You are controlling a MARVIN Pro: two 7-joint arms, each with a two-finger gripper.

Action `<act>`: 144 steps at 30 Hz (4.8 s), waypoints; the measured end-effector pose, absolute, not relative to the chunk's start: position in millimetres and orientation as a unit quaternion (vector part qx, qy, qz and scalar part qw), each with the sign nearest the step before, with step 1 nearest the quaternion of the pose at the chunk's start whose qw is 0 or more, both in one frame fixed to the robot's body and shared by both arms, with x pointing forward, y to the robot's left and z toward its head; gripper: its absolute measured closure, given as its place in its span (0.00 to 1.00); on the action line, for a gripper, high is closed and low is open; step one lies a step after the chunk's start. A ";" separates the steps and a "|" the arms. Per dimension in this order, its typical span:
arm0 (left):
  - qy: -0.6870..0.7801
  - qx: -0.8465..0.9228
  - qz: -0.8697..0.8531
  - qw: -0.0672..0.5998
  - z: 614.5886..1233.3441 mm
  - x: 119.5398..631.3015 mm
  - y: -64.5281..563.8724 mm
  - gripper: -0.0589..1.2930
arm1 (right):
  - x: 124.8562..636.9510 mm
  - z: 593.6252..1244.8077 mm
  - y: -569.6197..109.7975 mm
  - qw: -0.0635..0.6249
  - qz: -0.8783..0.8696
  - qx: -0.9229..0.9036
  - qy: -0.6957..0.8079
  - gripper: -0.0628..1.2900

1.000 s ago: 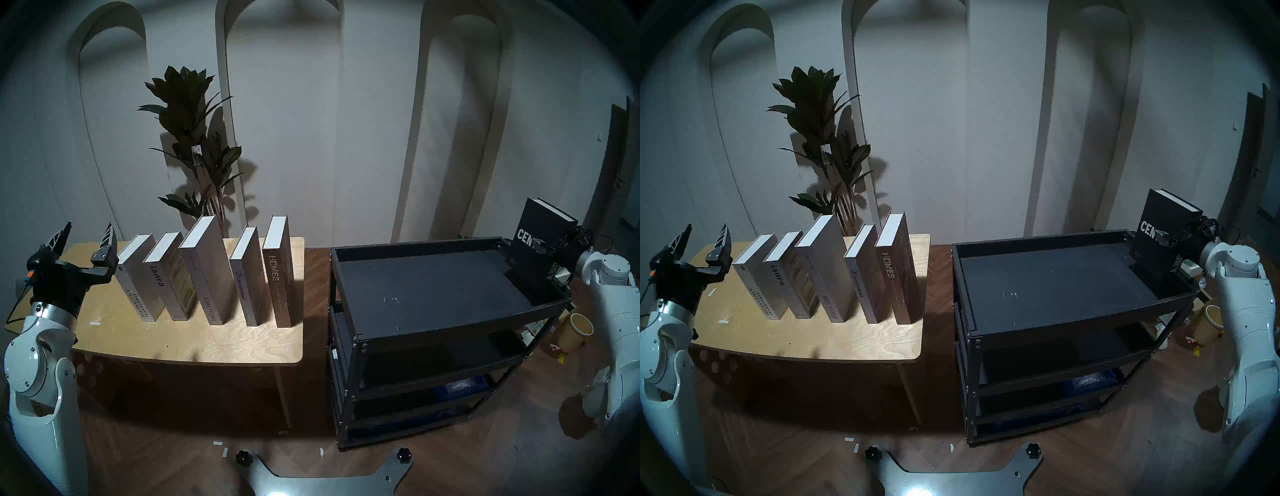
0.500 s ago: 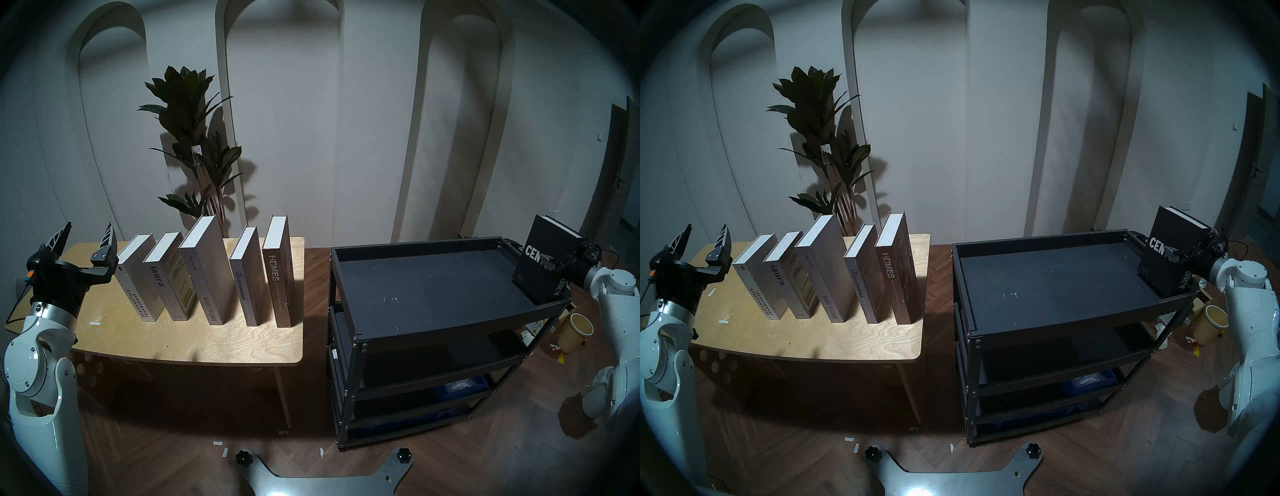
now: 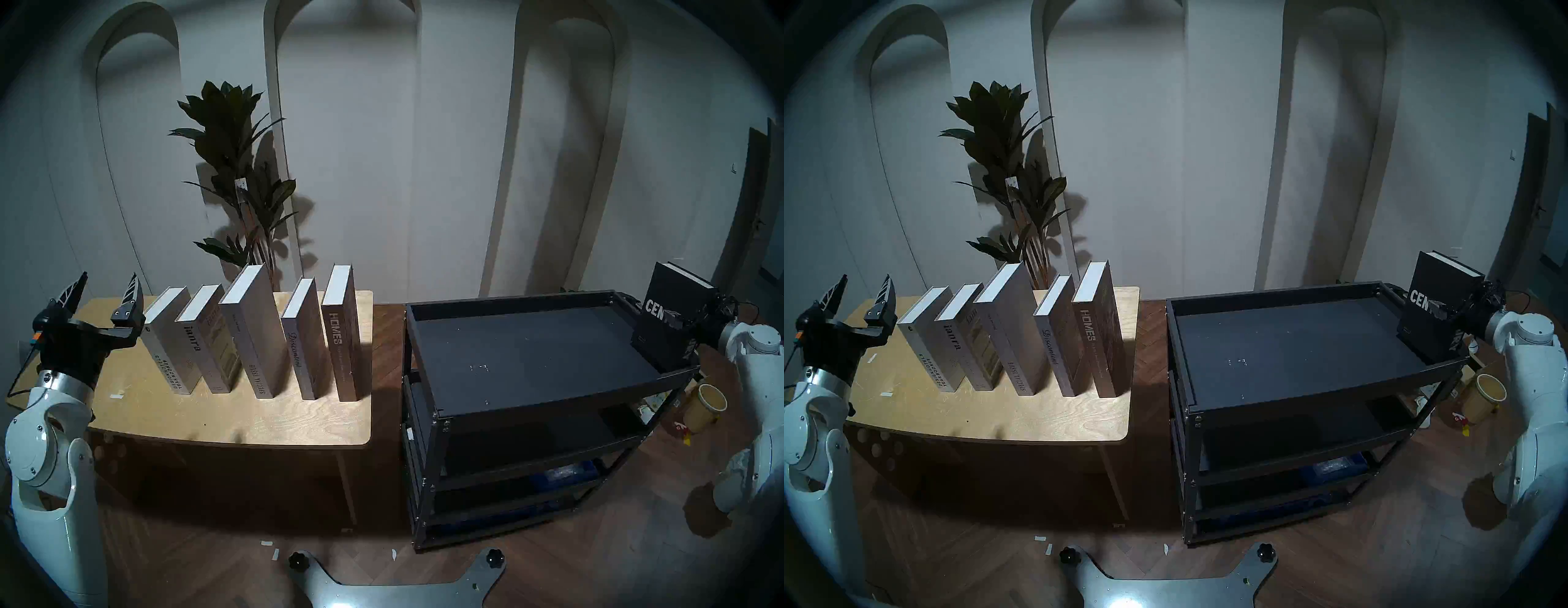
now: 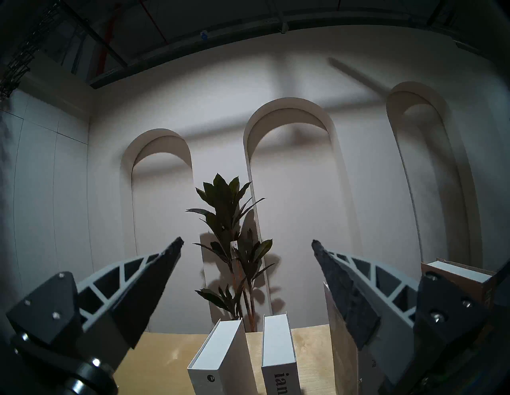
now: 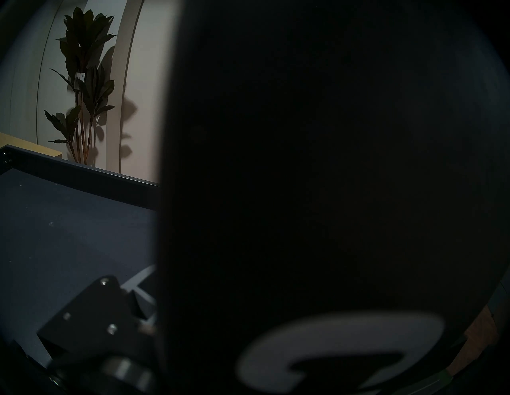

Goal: Move the books from the display table onto the shelf, standing them upright with spines facing out and tallest at one end

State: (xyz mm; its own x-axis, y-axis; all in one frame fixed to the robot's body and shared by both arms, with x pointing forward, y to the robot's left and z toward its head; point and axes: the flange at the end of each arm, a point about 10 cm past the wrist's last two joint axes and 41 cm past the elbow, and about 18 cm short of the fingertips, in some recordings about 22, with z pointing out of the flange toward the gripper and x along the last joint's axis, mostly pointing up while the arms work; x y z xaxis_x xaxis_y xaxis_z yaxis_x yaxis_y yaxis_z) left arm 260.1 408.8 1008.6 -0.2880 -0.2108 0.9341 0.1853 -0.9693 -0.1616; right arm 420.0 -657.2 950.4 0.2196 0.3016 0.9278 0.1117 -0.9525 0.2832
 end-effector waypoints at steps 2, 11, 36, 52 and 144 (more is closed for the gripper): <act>0.011 -0.584 -0.802 0.123 1008.6 260.1 408.8 0.01 | 420.2 953.0 -658.6 0.079 0.611 0.776 0.136 0.40; 0.011 -0.584 -0.802 0.123 1008.6 260.1 408.8 0.01 | 409.3 946.0 -671.7 0.077 0.610 0.778 0.132 0.40; 0.011 -0.584 -0.803 0.123 1008.6 260.1 408.8 0.01 | 393.1 930.1 -688.8 0.071 0.620 0.775 0.102 0.05; 0.011 -0.584 -0.803 0.123 1008.6 260.1 408.8 0.01 | 406.3 958.5 -684.3 0.054 0.660 0.742 0.099 0.05; -0.026 -0.627 -0.767 0.132 966.8 246.0 440.7 0.01 | 522.5 945.7 -285.3 -0.396 0.708 0.503 0.300 0.05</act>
